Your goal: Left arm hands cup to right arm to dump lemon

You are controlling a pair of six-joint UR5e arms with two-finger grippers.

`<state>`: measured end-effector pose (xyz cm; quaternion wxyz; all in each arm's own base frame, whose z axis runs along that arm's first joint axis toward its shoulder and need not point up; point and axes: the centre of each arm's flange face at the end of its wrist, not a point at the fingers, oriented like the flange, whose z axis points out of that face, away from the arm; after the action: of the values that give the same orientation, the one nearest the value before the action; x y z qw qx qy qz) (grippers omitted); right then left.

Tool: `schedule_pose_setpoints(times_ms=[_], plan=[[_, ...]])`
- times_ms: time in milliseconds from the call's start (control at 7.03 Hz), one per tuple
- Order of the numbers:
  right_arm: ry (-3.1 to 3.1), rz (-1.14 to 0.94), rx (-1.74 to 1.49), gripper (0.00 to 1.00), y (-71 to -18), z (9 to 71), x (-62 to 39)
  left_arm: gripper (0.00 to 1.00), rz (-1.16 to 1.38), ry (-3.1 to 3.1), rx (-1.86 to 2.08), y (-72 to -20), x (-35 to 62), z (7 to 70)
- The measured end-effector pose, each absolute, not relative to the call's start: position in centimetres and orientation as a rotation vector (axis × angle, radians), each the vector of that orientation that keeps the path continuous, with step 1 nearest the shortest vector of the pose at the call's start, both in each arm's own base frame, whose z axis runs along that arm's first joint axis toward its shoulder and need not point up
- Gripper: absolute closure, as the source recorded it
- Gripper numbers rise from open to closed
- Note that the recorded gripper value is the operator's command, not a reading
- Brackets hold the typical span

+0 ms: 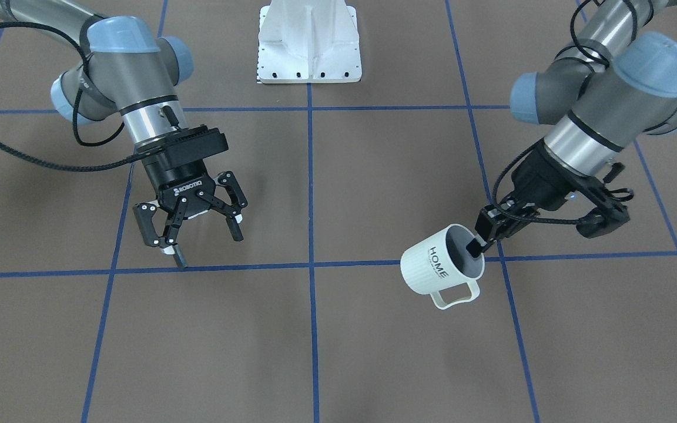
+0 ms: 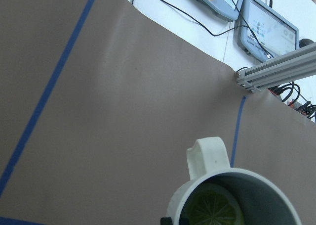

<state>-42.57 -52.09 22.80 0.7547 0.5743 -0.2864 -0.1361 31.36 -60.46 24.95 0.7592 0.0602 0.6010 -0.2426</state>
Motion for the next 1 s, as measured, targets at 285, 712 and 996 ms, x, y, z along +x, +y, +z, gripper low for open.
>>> schedule_pose_setpoints(times_ms=[285, 712, 996], plan=[[-0.636, -0.248, 1.333, 0.02, -50.1, 20.8, -46.9, 1.0, -0.595, 1.325, 0.101, -59.7, 35.9, 20.1], [-0.623, -0.251, 1.364, 0.02, -48.0, 19.7, -49.4, 1.0, -0.638, 1.33, 0.083, -59.3, 38.5, 16.1], [-0.579, -0.305, 1.394, 0.02, -47.4, 19.5, -49.6, 1.0, -0.636, 1.342, 0.064, -58.6, 39.5, 14.8]])
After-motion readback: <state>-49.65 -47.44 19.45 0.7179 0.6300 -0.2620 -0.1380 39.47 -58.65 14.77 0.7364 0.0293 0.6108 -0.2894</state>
